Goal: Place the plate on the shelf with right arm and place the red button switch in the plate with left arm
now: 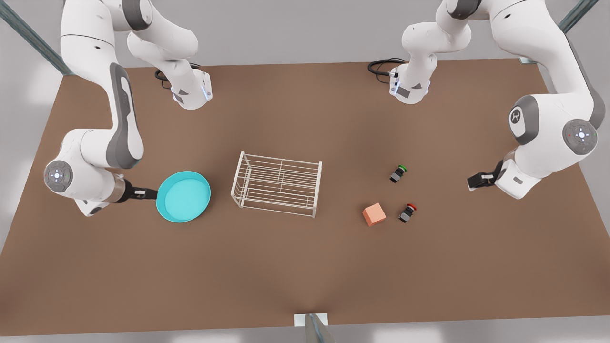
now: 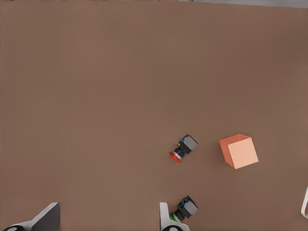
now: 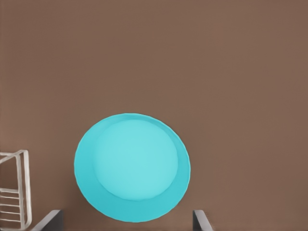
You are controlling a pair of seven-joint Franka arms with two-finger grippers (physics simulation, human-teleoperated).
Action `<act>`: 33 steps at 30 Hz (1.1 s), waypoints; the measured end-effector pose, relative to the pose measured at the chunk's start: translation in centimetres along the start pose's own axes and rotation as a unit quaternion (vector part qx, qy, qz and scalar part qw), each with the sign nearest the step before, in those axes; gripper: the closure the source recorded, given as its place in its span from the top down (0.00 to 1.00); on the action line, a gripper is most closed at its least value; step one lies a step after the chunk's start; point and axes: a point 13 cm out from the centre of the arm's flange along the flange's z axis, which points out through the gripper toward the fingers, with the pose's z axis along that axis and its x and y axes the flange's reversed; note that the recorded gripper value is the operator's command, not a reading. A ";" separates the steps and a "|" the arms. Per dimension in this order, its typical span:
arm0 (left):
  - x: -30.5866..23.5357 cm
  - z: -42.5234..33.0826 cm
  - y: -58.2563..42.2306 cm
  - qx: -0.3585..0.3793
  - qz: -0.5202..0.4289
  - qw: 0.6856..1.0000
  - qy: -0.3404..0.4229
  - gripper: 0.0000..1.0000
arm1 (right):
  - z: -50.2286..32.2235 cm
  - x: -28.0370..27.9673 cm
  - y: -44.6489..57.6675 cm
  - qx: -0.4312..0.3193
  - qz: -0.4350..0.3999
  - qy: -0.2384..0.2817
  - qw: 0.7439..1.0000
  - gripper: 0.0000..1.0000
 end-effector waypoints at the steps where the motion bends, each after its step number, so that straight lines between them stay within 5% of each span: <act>1: -0.1 0.0 -0.1 0.001 -0.001 1.000 -0.002 1.00 | 0.3 0.0 0.6 -0.001 -0.003 0.000 1.000 1.00; 15: 0.2 2.0 -0.7 0.002 0.005 1.000 0.014 1.00 | 12.3 0.7 -7.1 -0.047 0.060 0.068 0.995 1.00; 33: 0.6 2.3 -0.7 0.002 0.009 1.000 0.023 1.00 | 19.5 -0.8 -9.4 -0.045 -0.059 -0.027 0.997 0.99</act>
